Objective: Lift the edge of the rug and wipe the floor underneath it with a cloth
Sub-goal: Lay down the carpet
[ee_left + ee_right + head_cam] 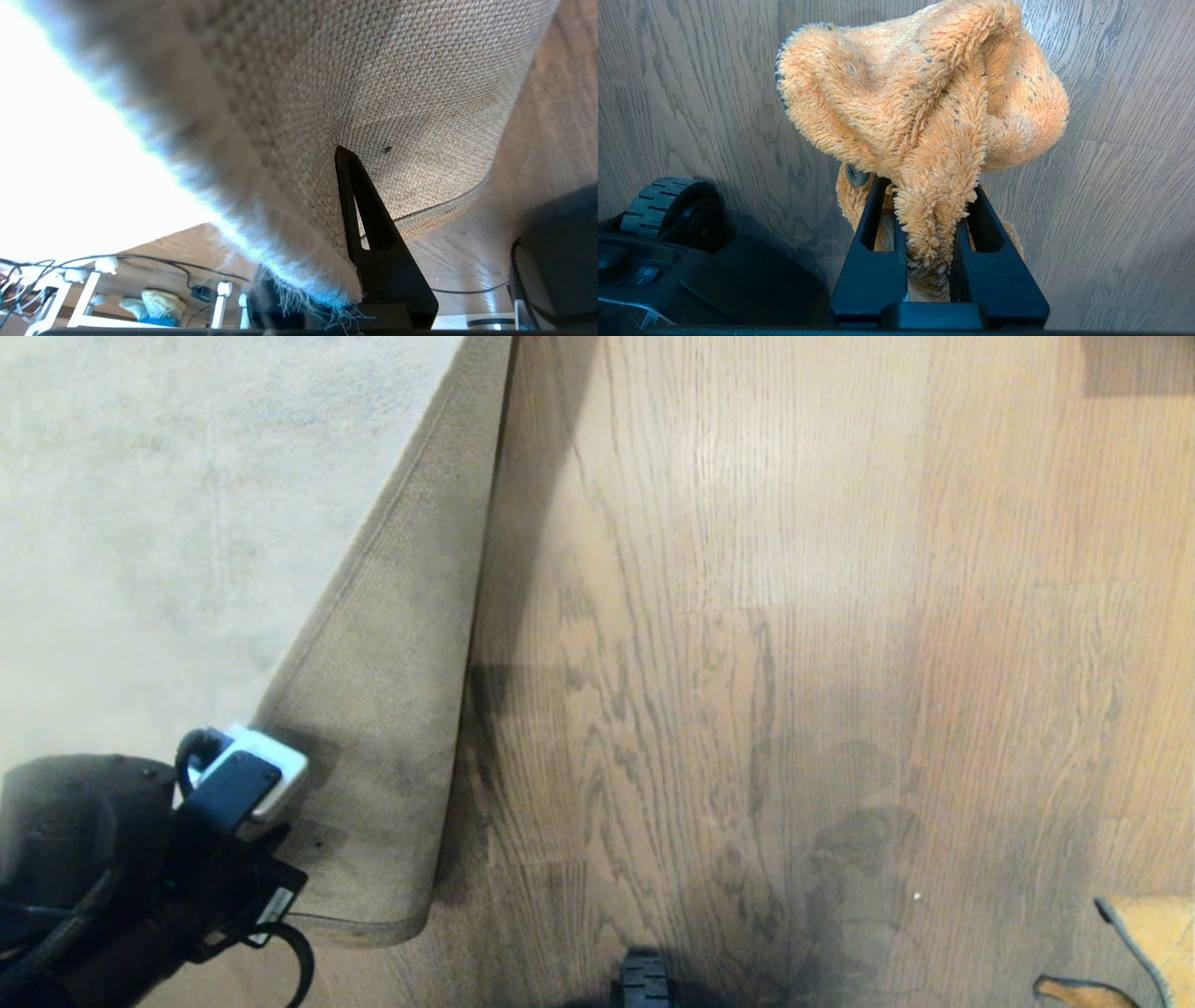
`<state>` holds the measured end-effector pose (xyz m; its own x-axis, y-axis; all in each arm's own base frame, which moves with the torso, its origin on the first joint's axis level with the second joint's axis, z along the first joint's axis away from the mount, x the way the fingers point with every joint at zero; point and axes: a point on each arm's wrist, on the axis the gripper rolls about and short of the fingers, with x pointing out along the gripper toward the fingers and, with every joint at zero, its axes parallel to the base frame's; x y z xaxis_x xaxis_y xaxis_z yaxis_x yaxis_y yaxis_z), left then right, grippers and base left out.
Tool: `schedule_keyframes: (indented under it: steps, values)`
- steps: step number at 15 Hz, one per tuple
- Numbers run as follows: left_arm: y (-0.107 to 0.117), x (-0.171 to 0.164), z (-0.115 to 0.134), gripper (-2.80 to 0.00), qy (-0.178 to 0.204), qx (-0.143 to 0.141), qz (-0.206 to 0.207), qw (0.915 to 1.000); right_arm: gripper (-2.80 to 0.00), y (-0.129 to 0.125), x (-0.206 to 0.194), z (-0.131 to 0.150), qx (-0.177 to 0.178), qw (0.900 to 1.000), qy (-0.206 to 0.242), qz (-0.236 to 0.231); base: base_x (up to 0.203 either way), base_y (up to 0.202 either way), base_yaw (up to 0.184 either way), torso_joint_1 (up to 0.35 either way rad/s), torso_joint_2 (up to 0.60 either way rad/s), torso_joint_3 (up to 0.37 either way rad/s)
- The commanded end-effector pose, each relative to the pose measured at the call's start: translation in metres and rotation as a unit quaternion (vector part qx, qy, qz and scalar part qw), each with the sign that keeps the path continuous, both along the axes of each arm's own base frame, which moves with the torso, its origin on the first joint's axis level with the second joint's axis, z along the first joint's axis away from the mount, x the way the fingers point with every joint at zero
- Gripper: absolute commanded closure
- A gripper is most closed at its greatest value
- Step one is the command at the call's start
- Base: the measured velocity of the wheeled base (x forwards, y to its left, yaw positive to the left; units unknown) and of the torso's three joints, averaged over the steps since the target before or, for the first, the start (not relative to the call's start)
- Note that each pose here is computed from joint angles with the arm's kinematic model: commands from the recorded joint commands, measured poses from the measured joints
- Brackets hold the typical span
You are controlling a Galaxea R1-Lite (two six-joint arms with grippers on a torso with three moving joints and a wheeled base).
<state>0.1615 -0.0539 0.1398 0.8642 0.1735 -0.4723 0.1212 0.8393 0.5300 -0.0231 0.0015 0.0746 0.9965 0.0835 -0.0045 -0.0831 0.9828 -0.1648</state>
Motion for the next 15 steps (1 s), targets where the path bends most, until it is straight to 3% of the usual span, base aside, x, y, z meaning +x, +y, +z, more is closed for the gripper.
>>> schedule_keyframes:
  steps: [1,15]
  values:
    - [-0.0015,-0.0008,0.0008,0.0,-0.004,-0.005,-0.002,1.0,0.0,0.0,0.0002,0.0001,-0.001,1.0,0.002,0.001,0.0,0.0,0.0,0.0,0.0,0.0]
    - [-0.0044,-0.0022,-0.0005,0.0,-0.003,-0.011,-0.007,0.9999,0.0,0.0,0.0002,0.0001,-0.001,1.0,0.002,0.0,0.0,0.0,0.0,0.0,0.0,0.0]
